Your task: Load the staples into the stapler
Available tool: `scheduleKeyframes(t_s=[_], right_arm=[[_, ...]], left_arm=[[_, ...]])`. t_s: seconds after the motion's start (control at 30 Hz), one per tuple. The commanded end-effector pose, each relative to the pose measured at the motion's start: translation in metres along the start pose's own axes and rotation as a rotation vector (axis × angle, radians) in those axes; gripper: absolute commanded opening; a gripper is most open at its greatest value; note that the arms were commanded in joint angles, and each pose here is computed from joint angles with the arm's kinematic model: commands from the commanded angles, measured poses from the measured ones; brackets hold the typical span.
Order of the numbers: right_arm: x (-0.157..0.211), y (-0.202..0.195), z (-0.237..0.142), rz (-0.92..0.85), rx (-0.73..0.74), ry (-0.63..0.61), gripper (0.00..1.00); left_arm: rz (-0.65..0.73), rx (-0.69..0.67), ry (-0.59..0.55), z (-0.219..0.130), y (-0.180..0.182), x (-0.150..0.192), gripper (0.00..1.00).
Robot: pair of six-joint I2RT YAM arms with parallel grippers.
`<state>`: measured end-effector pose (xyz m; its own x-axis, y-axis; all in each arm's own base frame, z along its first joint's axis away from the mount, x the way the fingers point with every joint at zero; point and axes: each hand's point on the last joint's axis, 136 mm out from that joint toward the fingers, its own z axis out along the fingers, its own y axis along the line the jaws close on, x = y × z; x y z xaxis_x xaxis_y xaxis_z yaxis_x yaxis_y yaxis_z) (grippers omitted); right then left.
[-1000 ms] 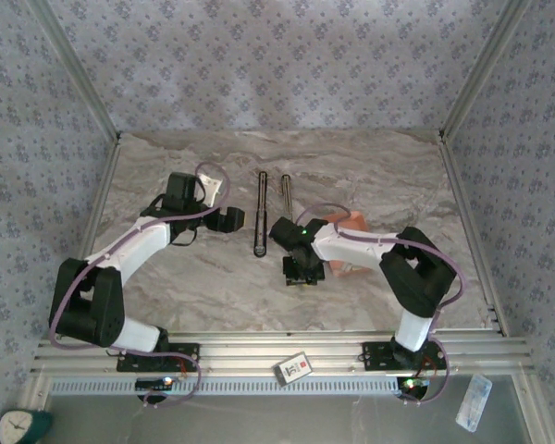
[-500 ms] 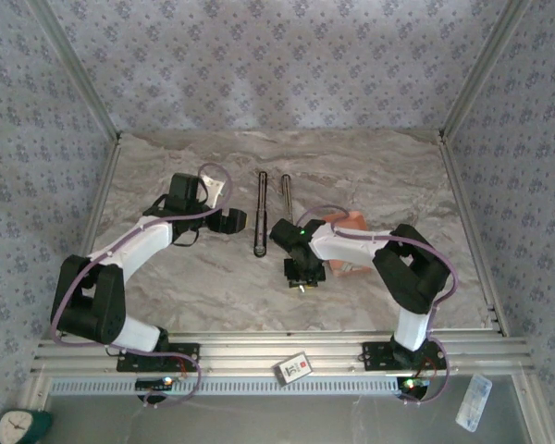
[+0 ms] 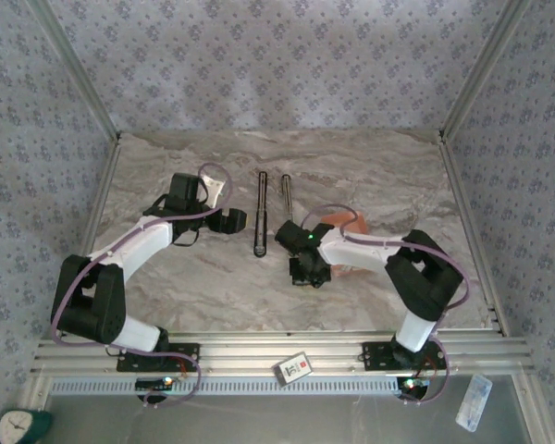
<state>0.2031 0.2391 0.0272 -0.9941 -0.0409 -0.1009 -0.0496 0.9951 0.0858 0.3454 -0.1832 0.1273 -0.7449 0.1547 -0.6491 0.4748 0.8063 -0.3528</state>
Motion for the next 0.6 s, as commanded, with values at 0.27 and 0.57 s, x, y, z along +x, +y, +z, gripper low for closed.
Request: scheduleKeyframes(t_s=[0.27, 0.57], right_arm=[[-0.052, 0.0, -0.045, 0.054, 0.006, -0.383, 0.14], [-0.073, 0.019, -0.047, -0.047, 0.003, -0.431, 0.14]], left_arm=[[-0.013, 0.015, -0.001, 0.001, -0.005, -0.008, 0.98], [-0.011, 0.006, -0.006, -0.001, -0.005, -0.01, 0.98]])
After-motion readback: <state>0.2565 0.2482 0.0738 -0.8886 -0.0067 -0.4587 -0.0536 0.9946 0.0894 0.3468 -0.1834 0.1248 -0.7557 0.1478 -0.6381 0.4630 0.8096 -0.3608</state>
